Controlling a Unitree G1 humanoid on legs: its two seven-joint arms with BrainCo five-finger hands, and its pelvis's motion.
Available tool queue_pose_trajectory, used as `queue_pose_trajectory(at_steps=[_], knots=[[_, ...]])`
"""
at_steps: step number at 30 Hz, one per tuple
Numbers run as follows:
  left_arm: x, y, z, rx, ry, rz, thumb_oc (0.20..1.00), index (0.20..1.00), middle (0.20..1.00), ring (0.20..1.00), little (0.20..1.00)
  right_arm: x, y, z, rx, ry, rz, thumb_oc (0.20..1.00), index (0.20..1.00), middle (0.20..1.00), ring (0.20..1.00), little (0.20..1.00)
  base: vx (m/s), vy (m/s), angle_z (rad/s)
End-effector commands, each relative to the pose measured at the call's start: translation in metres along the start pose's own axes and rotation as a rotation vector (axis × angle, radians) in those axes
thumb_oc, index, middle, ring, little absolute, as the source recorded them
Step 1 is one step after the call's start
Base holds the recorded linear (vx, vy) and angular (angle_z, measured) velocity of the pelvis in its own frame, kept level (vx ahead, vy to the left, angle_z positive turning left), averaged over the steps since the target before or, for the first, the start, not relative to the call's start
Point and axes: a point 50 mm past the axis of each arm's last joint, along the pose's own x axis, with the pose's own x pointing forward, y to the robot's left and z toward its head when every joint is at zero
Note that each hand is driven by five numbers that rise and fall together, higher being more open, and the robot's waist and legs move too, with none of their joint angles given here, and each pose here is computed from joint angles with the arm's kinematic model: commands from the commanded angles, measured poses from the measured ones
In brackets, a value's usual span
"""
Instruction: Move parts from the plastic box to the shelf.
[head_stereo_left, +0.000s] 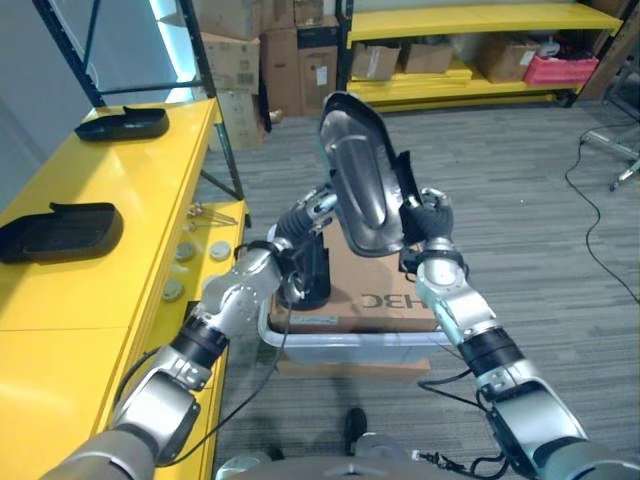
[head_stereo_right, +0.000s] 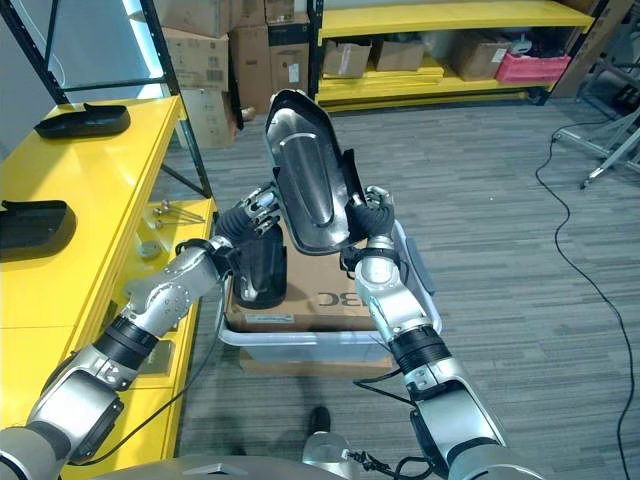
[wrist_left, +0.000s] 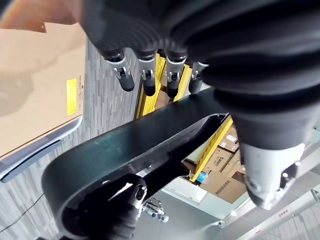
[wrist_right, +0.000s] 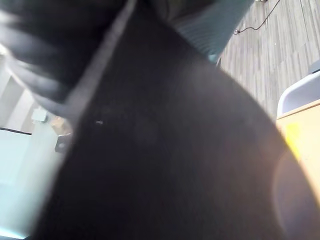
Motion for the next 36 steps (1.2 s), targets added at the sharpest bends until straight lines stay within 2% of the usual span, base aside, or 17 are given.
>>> queue_pose_trajectory(at_steps=[1,13,23,24,25,36], knots=[[0.020,-0.035,0.007,0.054,0.003,-0.109,1.000,1.000,1.000,1.000,1.000,0.020,0.017,0.057,0.108,-0.191,0.049,0.200,0.200,0.200,0.200,0.200,0.00,0.000,0.00],[0.024,-0.058,-0.030,0.106,0.132,-0.141,1.000,1.000,1.000,1.000,1.000,0.012,0.051,0.059,0.165,-0.162,0.143,0.200,0.200,0.200,0.200,0.200,0.00,0.000,0.00],[0.024,-0.066,-0.036,0.114,0.112,-0.148,1.000,1.000,1.000,1.000,1.000,0.000,0.073,0.056,0.181,-0.130,0.207,0.200,0.200,0.200,0.200,0.200,0.00,0.000,0.00],[0.024,-0.066,-0.035,0.119,0.105,-0.149,0.570,0.570,0.570,0.570,0.570,-0.001,0.073,0.056,0.180,-0.128,0.209,0.200,0.200,0.200,0.200,0.200,0.00,0.000,0.00],[0.024,-0.068,-0.031,0.133,0.073,-0.159,0.200,0.200,0.200,0.200,0.200,-0.002,0.075,0.055,0.181,-0.122,0.213,0.200,0.200,0.200,0.200,0.200,0.00,0.000,0.00],[0.023,-0.076,-0.009,0.185,-0.030,-0.175,0.200,0.200,0.200,0.200,0.200,-0.006,0.079,0.051,0.188,-0.091,0.215,0.200,0.200,0.200,0.200,0.200,0.00,0.001,0.00]])
